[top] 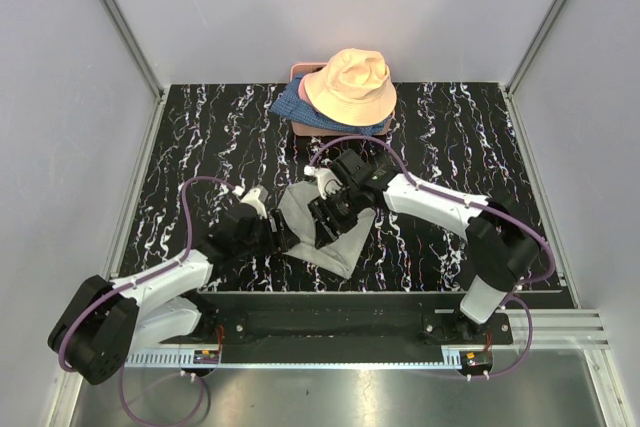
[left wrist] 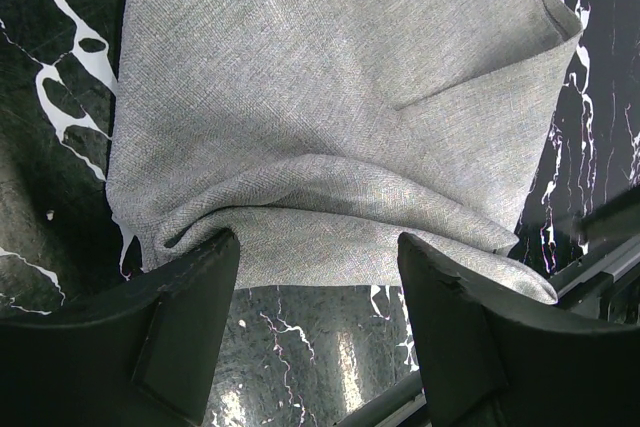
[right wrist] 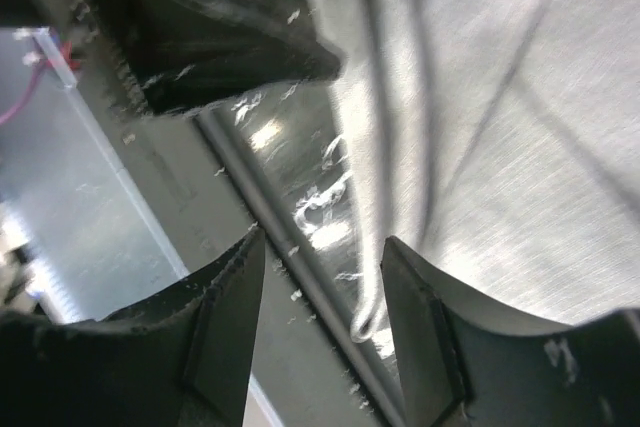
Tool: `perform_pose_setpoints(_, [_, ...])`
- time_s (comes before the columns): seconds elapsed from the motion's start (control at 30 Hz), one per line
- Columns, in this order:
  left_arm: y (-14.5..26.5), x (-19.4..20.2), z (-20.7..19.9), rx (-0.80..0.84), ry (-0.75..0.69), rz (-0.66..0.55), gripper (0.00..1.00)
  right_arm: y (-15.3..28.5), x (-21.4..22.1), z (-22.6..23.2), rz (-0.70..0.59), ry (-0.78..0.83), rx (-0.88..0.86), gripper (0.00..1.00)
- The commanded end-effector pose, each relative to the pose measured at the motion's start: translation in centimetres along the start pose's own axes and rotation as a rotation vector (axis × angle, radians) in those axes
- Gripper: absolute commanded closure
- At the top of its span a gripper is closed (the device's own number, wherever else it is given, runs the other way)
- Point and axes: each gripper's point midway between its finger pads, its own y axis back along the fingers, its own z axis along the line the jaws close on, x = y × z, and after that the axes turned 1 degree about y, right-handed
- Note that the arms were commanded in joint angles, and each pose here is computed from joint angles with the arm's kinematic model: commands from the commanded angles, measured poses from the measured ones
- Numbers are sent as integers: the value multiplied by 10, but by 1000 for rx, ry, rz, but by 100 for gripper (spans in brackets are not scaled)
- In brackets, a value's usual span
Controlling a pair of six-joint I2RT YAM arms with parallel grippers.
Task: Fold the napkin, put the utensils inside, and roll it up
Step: Roll the napkin with the utensil
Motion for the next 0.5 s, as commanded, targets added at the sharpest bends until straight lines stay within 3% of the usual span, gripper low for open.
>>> perform_pose_setpoints(0.0, [-2, -10, -3, -3, -14, -19, 30, -11, -29, -24, -89, 90, 90, 41])
perform_pose_setpoints(0.2, [-3, -11, -5, 0, -18, -10, 30, -36, -42, -27, -101, 158, 86, 40])
perform_pose_setpoints(0.47, [-3, -13, -6, -2, -24, -8, 30, -60, -29, -29, -46, 168, 67, 41])
